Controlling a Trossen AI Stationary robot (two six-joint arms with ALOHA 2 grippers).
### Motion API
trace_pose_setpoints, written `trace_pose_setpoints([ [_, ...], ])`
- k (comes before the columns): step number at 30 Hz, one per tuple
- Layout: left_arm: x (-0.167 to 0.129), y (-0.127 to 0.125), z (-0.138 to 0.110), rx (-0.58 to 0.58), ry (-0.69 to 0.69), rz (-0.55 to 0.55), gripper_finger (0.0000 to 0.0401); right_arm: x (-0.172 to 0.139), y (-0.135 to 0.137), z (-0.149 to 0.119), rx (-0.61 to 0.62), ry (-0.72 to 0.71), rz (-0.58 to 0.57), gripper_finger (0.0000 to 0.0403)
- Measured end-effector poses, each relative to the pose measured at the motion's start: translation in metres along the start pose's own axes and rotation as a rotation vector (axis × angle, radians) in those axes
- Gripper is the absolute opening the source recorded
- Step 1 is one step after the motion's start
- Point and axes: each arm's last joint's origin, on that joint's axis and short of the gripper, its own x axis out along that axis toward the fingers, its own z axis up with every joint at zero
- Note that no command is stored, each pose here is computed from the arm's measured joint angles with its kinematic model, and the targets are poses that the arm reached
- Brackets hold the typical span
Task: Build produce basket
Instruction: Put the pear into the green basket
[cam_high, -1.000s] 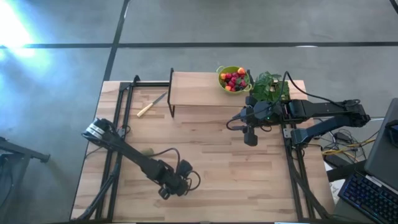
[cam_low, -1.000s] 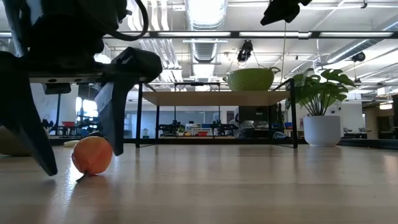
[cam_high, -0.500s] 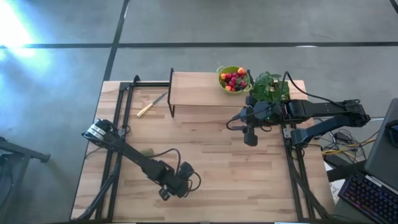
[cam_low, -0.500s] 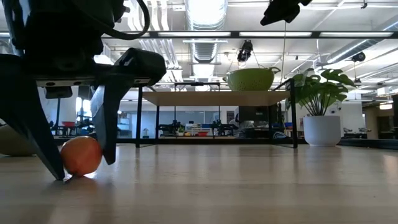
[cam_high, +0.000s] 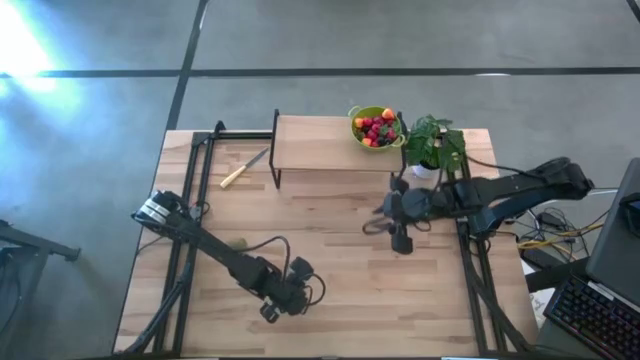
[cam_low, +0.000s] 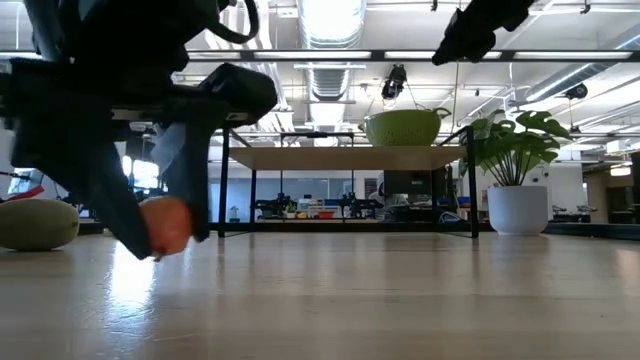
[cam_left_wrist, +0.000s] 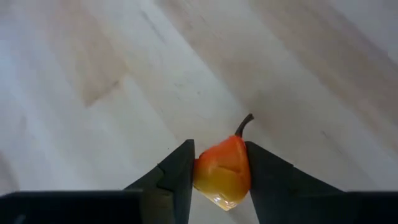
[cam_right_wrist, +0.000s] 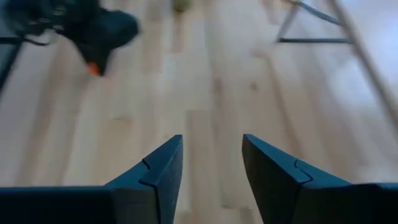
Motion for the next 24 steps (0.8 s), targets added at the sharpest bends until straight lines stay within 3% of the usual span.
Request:
trace_pose_setpoints([
  [9, -0.003, 0.013, 0.010, 0.041, -0.032, 0.388, 0.0132, 0.023, 0.045, -0.032, 0.007, -0.210, 0.204, 0.0141],
  [14, -0.008, 0.027, 0.023, 0.128, -0.088, 0.633, 0.0130, 0.028, 0.053, -0.044, 0.046, -0.312, 0.267, 0.0137],
  [19, -0.011, 0.049, 0.037, 0.139, -0.215, 0.764, 0.0131, 0.032, 0.051, -0.051, 0.065, -0.362, 0.258, 0.0147],
  [24, -0.016, 0.068, 0.040, 0.161, -0.218, 0.825, 0.0129, 0.035, 0.050, -0.057, 0.083, -0.354, 0.226, 0.0159],
])
